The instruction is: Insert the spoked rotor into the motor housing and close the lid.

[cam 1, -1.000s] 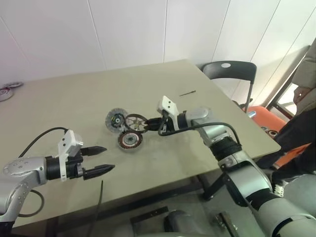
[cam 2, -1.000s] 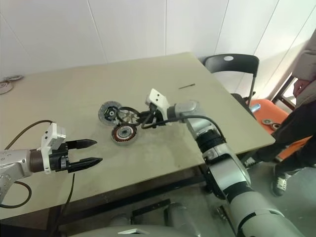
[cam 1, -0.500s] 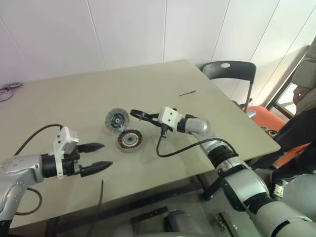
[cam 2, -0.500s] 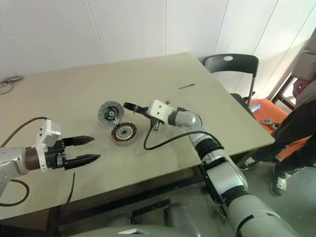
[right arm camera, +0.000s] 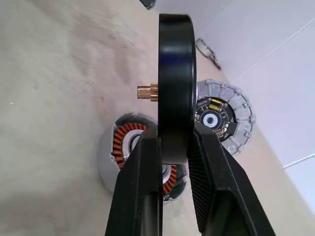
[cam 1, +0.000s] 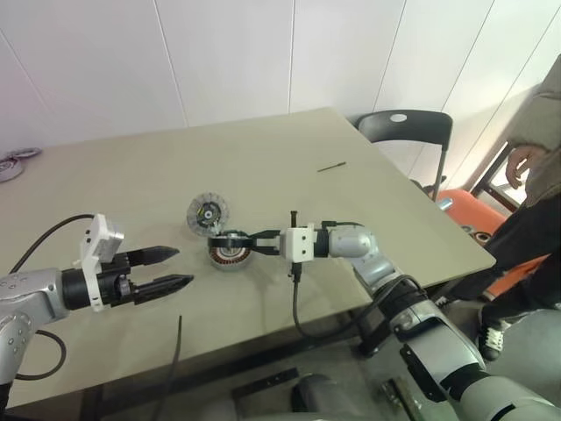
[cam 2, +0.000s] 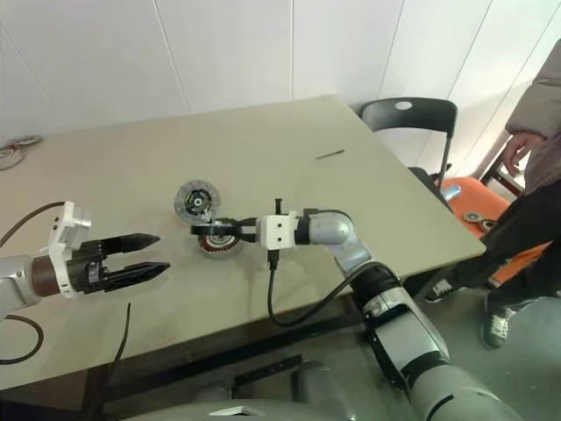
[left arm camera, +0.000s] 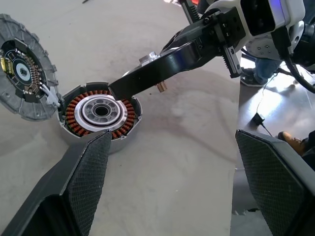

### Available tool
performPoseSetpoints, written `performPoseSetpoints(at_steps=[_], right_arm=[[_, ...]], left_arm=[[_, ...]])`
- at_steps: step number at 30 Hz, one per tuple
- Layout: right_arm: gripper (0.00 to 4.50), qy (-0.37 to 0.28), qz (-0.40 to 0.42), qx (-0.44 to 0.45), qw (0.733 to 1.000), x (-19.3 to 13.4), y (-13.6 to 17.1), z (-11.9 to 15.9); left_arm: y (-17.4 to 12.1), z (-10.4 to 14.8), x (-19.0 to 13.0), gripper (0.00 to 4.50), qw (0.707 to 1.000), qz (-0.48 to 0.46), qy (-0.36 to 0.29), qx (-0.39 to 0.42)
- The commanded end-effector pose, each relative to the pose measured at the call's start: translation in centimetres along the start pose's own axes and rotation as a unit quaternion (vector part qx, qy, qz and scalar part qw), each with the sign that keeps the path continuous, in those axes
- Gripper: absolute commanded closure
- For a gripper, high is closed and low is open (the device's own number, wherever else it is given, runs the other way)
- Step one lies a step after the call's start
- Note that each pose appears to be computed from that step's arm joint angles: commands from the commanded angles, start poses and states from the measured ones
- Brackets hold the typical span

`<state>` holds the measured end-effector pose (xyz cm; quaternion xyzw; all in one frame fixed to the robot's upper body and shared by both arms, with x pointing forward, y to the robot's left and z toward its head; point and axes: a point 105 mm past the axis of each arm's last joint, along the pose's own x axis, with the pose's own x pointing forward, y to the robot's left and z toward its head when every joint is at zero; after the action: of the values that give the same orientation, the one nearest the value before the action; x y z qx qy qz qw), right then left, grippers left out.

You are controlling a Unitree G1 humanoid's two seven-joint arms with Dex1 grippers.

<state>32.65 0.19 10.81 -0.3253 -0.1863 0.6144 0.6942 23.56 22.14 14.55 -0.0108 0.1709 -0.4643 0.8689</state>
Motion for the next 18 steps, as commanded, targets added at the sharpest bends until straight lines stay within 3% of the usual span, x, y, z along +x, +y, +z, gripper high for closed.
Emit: performPoseSetpoints(at_steps=[1, 11, 18], right_arm=[[4.1, -0.027, -0.019, -0.042, 0.999, 1.0, -1.3, 1.5], [4.1, -0.026, -0.035, -0.14, 0.989, 2.3, -1.0, 1.7], [4.1, -0.02, -0.056, -0.194, 0.979, 2.9, -1.0, 1.4]], left_arm=[[-0.3, 0.9, -0.4, 0.17, 1.0, 0.003, -0.003, 0.019], [-0.7, 0.8, -0.5, 0.17, 0.999, 0.003, 0.018, 0.045], [-0.1, 0.2, -0.8, 0.17, 0.993, 0.001, 0.066, 0.094]])
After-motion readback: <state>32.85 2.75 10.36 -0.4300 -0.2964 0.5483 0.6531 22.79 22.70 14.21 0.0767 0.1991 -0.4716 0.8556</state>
